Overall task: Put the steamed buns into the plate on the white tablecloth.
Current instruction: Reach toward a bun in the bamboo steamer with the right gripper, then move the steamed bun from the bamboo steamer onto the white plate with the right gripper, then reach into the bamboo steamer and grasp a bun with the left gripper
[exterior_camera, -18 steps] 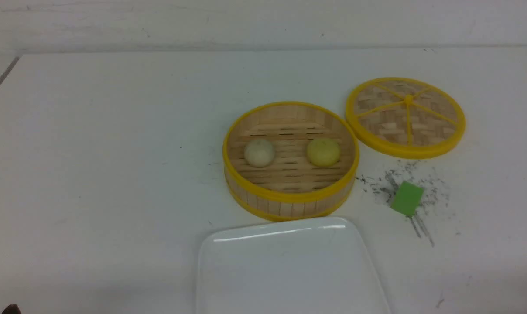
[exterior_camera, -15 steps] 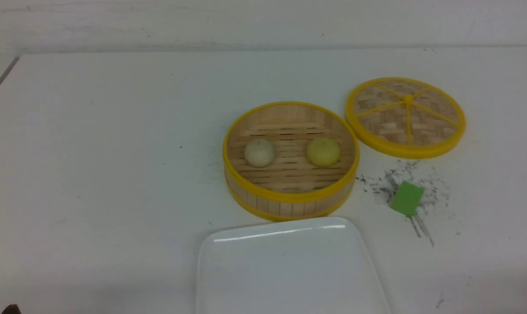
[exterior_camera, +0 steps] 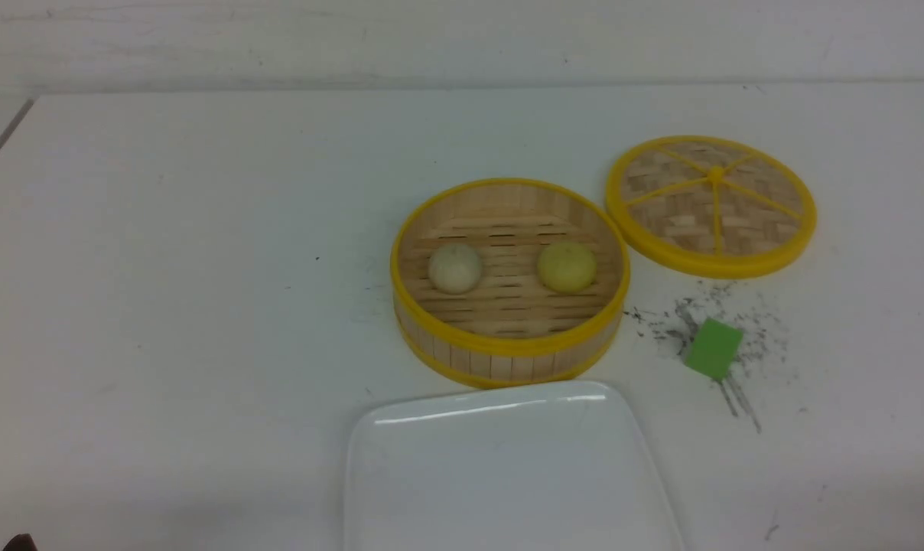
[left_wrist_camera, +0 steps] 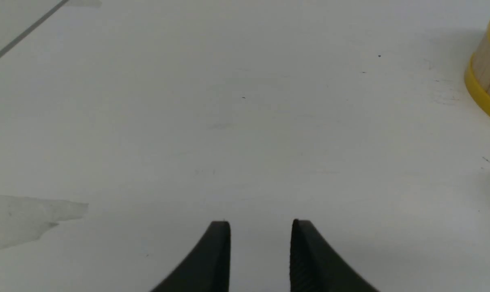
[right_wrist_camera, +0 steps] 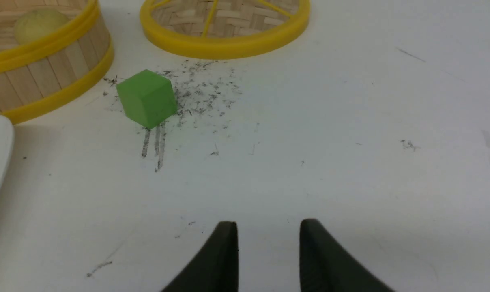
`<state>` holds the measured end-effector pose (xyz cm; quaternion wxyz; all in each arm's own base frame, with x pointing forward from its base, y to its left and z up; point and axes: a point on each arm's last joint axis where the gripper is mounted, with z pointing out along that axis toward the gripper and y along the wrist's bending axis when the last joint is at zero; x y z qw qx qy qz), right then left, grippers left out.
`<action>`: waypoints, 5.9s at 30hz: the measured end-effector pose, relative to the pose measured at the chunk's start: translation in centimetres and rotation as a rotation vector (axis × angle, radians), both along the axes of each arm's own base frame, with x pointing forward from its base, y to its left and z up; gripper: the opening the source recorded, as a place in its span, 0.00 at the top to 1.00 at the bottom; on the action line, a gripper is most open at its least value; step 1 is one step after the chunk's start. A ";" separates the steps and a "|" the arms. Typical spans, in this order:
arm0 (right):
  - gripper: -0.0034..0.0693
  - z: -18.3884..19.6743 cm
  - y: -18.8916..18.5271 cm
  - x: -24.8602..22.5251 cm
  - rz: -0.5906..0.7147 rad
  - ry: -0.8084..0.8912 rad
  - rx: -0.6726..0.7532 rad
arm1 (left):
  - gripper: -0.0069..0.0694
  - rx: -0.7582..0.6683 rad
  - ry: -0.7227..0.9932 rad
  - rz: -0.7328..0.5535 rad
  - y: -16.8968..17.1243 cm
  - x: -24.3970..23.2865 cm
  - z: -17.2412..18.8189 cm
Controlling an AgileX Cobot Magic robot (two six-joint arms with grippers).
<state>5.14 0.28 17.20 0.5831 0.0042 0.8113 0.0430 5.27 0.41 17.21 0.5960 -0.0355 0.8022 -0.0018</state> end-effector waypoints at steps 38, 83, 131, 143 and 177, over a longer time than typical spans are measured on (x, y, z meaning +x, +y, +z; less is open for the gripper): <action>0.62 0.6 1.0 0.1 -0.055 -0.011 0.594 | 0.59 -1.224 0.099 0.152 -2.2 -0.2 0.1; 0.92 10.7 10.0 16.8 0.606 0.716 0.159 | 0.88 -0.622 0.937 -0.259 -5.4 11.4 6.7; 0.93 11.8 17.7 33.4 0.574 0.728 -0.126 | 0.47 -0.523 0.960 -0.260 -4.9 11.5 6.1; 0.92 10.2 18.9 20.9 0.736 0.998 -0.027 | 0.47 -0.507 0.931 -0.253 -4.8 11.7 6.1; 0.97 21.2 6.8 8.5 0.489 0.582 -0.191 | 0.76 -0.339 0.731 -0.227 -3.7 14.9 12.0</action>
